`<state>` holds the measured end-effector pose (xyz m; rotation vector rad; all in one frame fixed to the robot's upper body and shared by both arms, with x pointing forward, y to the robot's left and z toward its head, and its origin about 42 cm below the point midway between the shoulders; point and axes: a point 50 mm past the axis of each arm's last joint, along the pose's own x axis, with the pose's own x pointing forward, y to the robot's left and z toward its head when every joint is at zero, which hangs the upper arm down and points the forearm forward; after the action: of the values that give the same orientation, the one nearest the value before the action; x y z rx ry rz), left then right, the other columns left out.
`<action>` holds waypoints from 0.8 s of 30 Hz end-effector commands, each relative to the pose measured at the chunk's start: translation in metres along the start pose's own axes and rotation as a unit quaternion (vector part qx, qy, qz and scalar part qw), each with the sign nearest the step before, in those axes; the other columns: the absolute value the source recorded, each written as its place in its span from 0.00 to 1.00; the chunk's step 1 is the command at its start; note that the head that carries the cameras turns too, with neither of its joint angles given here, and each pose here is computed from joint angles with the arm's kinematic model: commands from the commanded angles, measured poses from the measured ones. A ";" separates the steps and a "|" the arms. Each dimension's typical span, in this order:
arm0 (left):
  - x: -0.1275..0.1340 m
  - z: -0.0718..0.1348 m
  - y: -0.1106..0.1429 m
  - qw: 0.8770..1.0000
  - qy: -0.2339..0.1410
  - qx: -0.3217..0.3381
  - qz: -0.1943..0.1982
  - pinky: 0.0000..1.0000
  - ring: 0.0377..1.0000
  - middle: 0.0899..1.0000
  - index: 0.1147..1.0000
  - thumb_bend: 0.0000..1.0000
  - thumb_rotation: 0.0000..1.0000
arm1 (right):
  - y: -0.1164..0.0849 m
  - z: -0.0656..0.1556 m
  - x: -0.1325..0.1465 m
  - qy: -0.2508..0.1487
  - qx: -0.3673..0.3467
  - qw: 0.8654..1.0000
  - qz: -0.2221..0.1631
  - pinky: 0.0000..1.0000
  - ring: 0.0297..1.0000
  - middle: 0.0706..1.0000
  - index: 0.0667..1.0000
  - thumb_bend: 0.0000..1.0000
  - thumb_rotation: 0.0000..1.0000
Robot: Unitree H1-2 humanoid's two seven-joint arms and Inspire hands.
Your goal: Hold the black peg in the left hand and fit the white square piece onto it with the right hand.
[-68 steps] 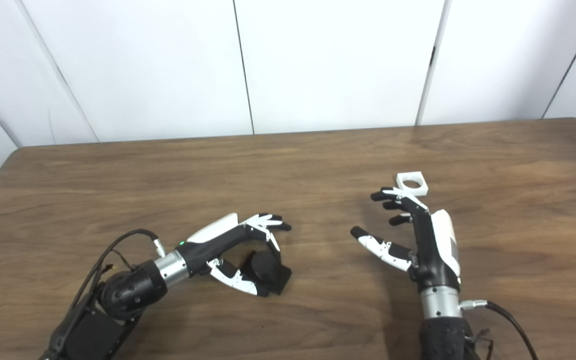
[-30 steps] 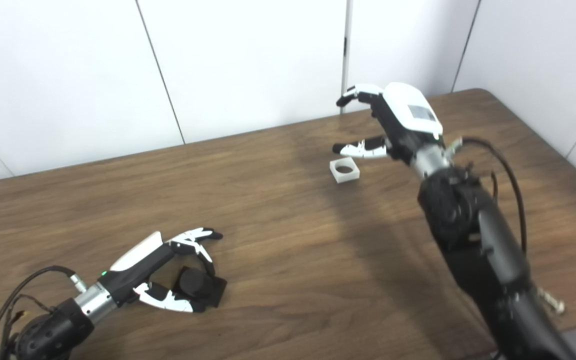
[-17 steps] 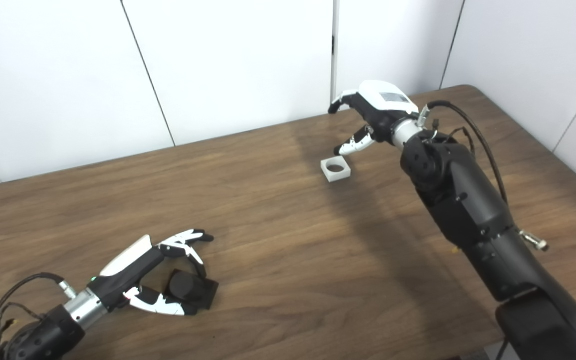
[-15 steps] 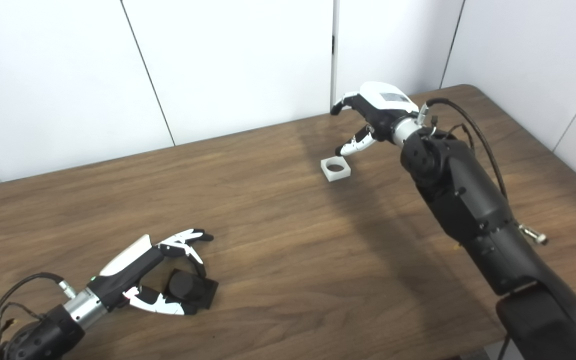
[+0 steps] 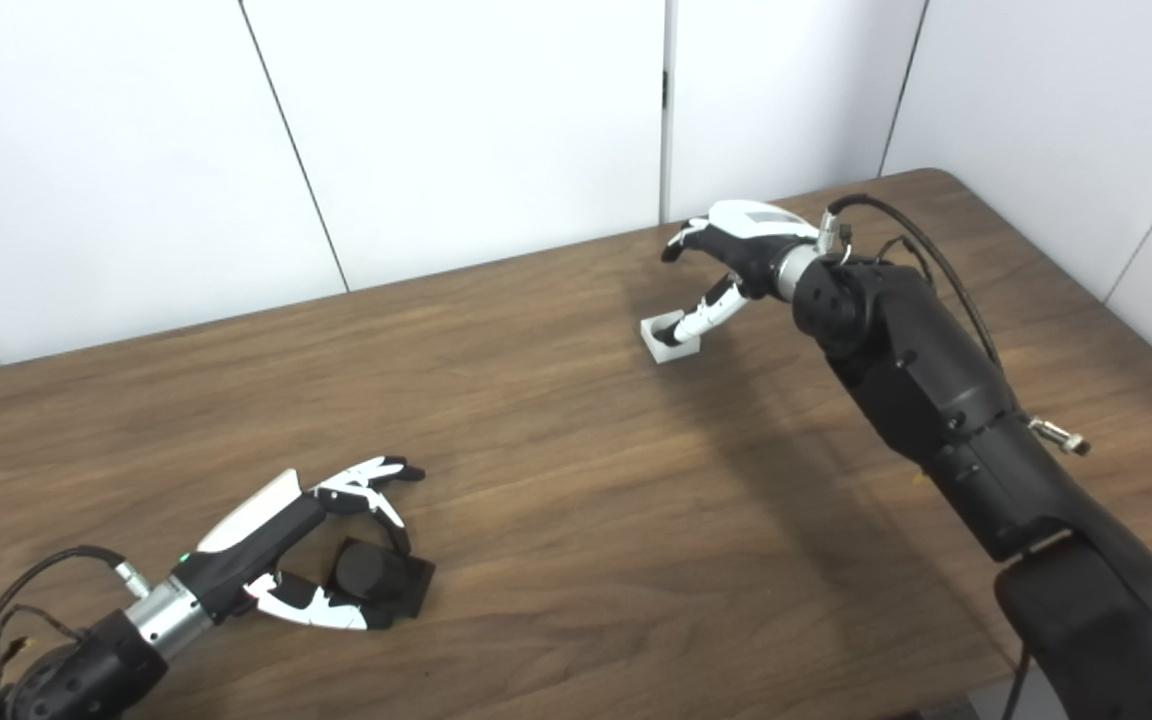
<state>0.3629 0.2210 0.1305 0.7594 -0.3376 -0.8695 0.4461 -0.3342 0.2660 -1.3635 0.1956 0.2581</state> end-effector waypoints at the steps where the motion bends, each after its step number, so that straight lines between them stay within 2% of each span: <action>1: -0.019 -0.018 -0.012 0.997 0.059 0.000 -0.048 0.92 0.96 0.90 0.43 0.52 0.07 | -0.035 0.005 -0.002 -0.004 -0.009 0.999 -0.033 0.84 0.96 0.98 0.84 0.76 0.28; 11: -0.015 -0.017 -0.015 0.997 0.059 -0.002 -0.050 0.90 0.95 0.89 0.43 0.52 0.07 | -0.023 0.009 -0.001 -0.010 -0.002 1.000 0.004 0.90 0.97 1.00 0.85 0.76 0.19; 24: -0.017 -0.016 -0.015 0.997 0.058 0.001 -0.050 0.90 0.95 0.89 0.43 0.52 0.07 | -0.008 0.007 0.002 -0.009 -0.010 1.000 0.017 0.92 0.97 0.98 0.84 0.73 0.19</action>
<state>0.3629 0.2207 0.1307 0.7596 -0.3386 -0.8690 0.4437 -0.3265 0.2500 -1.3526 0.2715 0.3585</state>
